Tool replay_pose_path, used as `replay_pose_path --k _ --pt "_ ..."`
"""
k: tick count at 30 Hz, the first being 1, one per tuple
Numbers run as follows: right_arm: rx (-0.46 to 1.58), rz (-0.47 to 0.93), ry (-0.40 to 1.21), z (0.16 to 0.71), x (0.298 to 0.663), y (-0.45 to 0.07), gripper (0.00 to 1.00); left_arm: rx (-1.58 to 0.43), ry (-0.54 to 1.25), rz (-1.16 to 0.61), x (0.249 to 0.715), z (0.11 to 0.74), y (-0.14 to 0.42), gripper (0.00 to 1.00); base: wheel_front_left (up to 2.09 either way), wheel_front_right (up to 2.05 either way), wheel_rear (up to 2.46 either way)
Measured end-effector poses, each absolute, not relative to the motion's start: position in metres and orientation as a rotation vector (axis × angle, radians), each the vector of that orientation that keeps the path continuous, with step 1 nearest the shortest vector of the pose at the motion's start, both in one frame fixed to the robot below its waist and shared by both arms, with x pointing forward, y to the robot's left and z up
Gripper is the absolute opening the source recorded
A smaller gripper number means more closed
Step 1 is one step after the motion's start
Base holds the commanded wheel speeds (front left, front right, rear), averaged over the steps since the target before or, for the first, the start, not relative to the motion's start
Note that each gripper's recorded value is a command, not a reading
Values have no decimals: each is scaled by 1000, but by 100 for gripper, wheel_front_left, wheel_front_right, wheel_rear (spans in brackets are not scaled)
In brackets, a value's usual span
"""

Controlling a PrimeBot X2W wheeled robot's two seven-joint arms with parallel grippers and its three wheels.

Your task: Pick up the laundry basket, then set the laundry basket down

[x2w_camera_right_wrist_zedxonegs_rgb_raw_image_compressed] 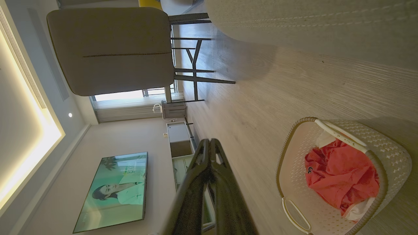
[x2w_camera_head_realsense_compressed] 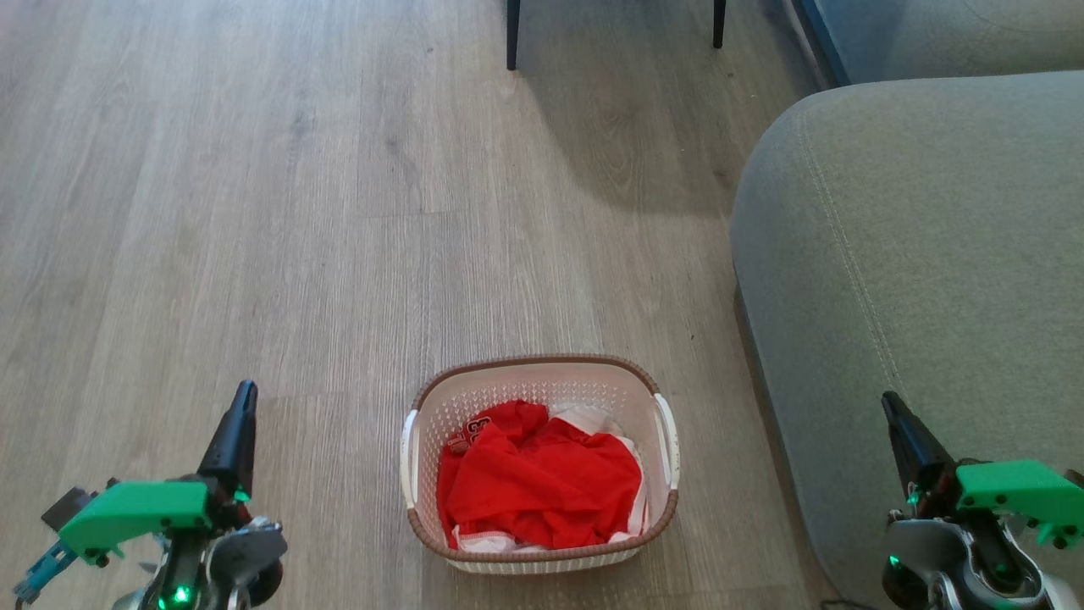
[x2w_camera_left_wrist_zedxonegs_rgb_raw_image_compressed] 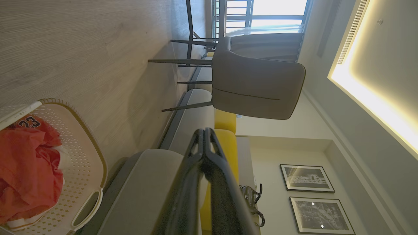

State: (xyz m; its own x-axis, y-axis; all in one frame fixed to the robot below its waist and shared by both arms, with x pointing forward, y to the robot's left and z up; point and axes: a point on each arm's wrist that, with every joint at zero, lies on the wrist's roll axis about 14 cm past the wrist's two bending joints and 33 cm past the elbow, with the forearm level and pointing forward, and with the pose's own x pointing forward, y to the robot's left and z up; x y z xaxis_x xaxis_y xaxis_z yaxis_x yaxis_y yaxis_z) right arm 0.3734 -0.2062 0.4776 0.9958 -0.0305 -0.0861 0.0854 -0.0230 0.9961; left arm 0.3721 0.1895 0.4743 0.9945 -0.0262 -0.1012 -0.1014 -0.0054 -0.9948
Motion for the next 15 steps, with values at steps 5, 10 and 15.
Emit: replay_pose_path --k 5,10,15 --pt "1591 -92 43 478 373 -206 0 -1576 100 59 372 474 190 0 0 0 0" --pt "1591 -92 43 478 373 -206 0 -1576 100 59 372 474 190 0 0 0 0" --pt "1591 -92 43 478 373 -206 0 -1576 100 59 372 474 190 0 0 0 0"
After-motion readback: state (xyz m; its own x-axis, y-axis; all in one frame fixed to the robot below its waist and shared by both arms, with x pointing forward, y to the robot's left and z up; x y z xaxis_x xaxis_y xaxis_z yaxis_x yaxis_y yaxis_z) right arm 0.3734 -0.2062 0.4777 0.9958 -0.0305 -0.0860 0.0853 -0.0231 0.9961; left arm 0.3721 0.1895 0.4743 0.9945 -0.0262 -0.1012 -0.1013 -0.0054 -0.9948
